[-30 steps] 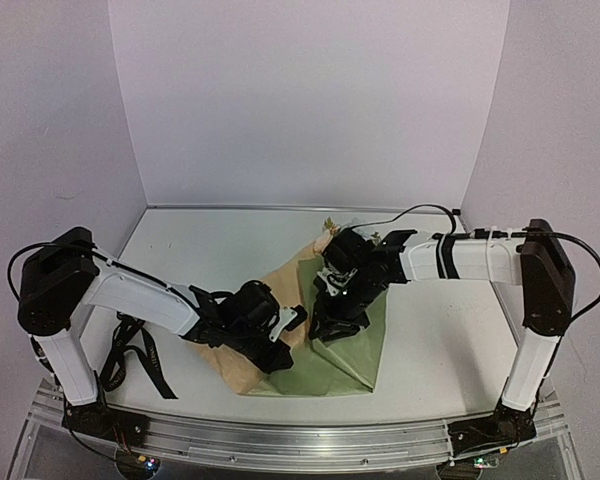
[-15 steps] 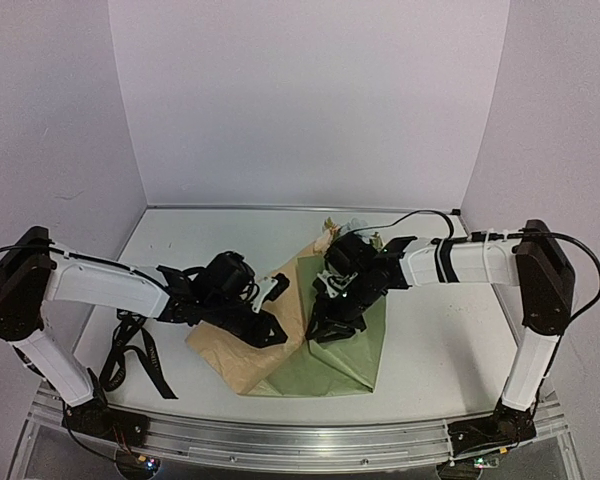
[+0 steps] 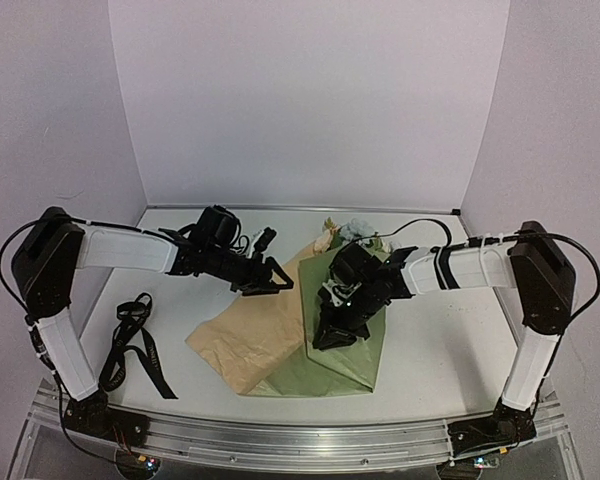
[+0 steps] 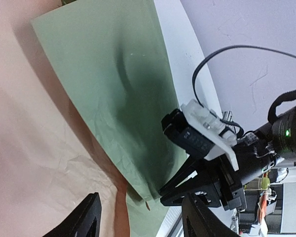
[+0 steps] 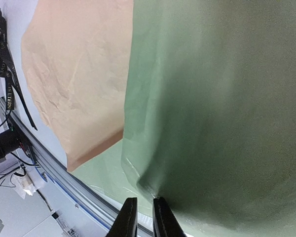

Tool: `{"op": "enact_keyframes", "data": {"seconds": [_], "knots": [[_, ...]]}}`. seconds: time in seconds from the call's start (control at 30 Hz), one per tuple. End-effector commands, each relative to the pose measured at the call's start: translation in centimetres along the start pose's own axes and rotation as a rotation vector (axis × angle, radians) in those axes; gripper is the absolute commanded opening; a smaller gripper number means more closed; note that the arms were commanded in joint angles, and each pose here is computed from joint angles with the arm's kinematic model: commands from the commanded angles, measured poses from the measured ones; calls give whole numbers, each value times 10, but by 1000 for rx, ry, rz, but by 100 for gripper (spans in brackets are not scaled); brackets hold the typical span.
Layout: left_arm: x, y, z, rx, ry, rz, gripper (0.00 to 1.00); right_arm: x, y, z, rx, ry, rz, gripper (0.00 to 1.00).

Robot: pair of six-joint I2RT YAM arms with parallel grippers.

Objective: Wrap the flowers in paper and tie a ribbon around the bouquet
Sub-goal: Fold the one-fourth-folded wrapping paper at the center of the board.

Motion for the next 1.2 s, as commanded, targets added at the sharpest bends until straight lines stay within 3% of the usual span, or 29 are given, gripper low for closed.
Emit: {"op": "enact_keyframes", "data": {"seconds": [0.0,0.4,0.67,0.8,0.93,1.17], "knots": [[-14,3,21,59,87,-30,60,4,8,-17,-33,-43,-51,12],[-25,22,56,91,139,-100,66,23,3,-31,-23,-44,-90,12],[-29,15,72,150,151,-80,63,36,-6,-39,-5,-32,-99,12],[-29,12,78,157,161,-76,55,44,-9,-45,8,-17,-129,12],[-29,10,80,167,168,-73,38,53,-11,-52,34,-11,-170,14],[-29,2,75,185,181,-64,13,73,-19,-69,167,-5,-347,27]]}}
Point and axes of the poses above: each gripper's point midway between its finger pads, its own z axis out along the fingers, its own y axis along the line the jaws close on, x = y × z, the point moved 9 cm from there along -z, back along the fingers, and after that the axes turned 13 degrees about -z, right-handed, at the moved point
